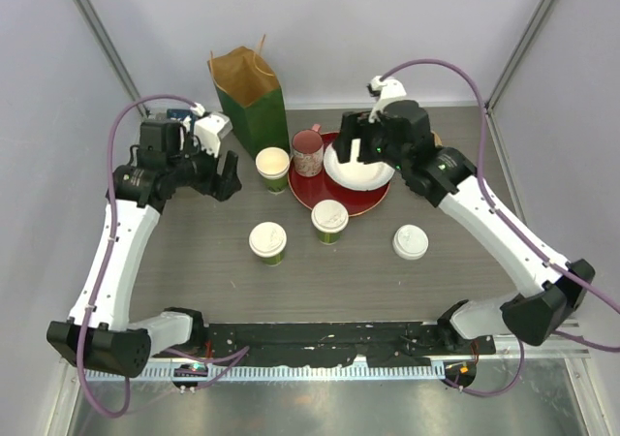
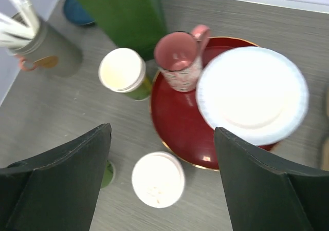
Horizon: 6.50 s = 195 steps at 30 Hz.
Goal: Pack the takeout coffee
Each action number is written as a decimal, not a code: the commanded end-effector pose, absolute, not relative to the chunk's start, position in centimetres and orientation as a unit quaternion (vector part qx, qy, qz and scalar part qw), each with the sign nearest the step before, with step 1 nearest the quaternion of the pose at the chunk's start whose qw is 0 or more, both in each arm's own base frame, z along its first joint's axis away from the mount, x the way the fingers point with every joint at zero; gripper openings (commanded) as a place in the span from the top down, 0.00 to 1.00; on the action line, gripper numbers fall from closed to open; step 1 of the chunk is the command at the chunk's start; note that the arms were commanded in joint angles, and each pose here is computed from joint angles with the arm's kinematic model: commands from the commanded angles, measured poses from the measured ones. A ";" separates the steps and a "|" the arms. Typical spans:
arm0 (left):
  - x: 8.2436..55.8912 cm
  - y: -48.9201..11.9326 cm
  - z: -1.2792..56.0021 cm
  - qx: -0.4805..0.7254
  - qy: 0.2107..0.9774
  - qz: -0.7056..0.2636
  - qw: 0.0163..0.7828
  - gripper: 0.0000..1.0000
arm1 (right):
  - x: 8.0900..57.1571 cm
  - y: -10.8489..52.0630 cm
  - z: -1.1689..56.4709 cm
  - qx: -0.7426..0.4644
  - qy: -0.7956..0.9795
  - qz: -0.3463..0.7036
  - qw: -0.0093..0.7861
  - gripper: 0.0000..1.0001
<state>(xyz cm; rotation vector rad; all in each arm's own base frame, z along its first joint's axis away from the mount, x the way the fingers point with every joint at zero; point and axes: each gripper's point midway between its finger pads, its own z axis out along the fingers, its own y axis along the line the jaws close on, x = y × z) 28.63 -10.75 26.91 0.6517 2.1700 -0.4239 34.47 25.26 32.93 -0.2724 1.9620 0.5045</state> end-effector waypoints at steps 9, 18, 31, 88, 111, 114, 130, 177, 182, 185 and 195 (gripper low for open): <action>41.3 -13.0 36.0 0.305 0.781 -0.073 0.540 0.28 | 35.2 16.7 27.8 -0.048 0.856 0.131 0.497 0.12; 52.6 -13.7 33.1 0.297 0.792 0.049 0.532 0.27 | 33.9 16.4 25.8 -0.066 0.866 0.129 0.479 0.12; 53.9 -14.1 29.4 0.305 0.816 0.048 0.489 1.00 | 33.2 16.2 24.2 -0.073 0.874 0.125 0.464 0.12; 8.1 -26.8 36.3 0.614 0.653 -0.344 0.280 1.00 | 25.7 24.6 40.4 -0.155 0.844 0.240 0.453 0.11; 9.0 -30.2 30.1 0.690 0.632 -0.223 0.273 1.00 | 18.3 27.6 30.6 -0.201 0.870 0.306 0.330 0.15; 8.5 -30.6 29.8 0.697 0.626 -0.226 0.267 1.00 | 17.8 28.1 28.9 -0.207 0.878 0.301 0.310 0.18; 7.4 -30.4 34.4 0.687 0.605 -0.263 0.305 0.41 | 18.1 26.3 26.2 -0.324 0.865 0.220 0.313 0.99; 20.8 -26.0 32.4 0.513 0.731 -0.208 0.399 0.20 | 23.1 24.9 38.4 -0.444 0.718 0.247 0.476 0.10; 20.7 -25.8 33.0 0.513 0.730 -0.208 0.402 0.20 | 28.5 20.4 43.3 -0.245 0.760 0.207 0.565 0.15; 21.3 -25.4 33.1 0.503 0.738 -0.196 0.406 0.20 | 31.8 15.4 44.0 -0.095 0.784 0.147 0.595 0.31; 22.0 -23.0 33.3 0.489 0.760 -0.187 0.387 0.19 | 40.6 3.7 35.6 0.118 0.827 0.059 0.546 0.32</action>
